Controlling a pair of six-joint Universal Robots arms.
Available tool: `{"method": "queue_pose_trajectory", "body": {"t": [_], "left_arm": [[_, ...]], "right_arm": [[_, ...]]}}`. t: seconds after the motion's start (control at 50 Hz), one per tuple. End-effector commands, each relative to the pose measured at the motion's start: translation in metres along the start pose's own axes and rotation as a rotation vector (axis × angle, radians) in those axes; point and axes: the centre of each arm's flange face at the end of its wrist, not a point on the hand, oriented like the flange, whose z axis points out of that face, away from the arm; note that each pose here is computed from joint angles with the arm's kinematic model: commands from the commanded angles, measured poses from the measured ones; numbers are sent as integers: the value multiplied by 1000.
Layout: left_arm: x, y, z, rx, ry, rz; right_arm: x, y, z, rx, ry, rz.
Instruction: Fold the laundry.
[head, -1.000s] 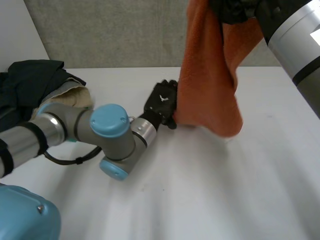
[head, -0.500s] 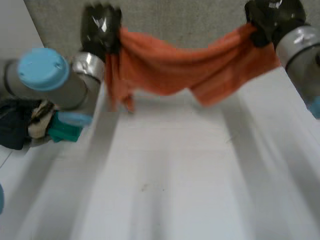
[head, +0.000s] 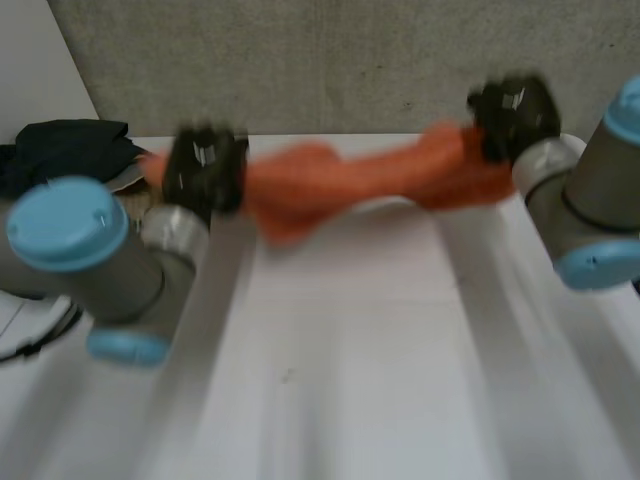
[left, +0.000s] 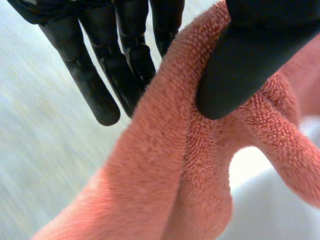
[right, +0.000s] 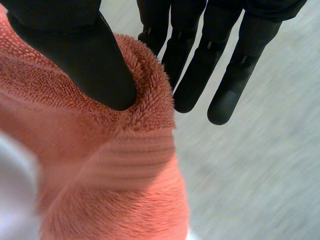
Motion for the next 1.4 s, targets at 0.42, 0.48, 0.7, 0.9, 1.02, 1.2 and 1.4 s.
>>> {"method": "queue_pose_trajectory", "body": {"t": [0.42,0.48,0.7,0.9,1.02,1.2,1.4], "left_arm": [[-35,-43,-54,-224,107,132],[-52,-45,-39,-195,91,131],[-63,0,32,-191,232,92],[-40,34,57,-195,402,62],[-12,49,51,-214,504,82],[12,75,42,-279,592,170],[20,73,56,-255,539,238]], "right_arm": [[2,23,-71,-398,-190,-113],[16,12,-63,-371,-133,-57],[32,19,-43,-401,-128,-33],[8,43,-24,-396,-310,20],[-3,54,-25,-435,-383,49],[-16,72,-21,-489,-417,59],[-19,83,-10,-489,-414,47]]}}
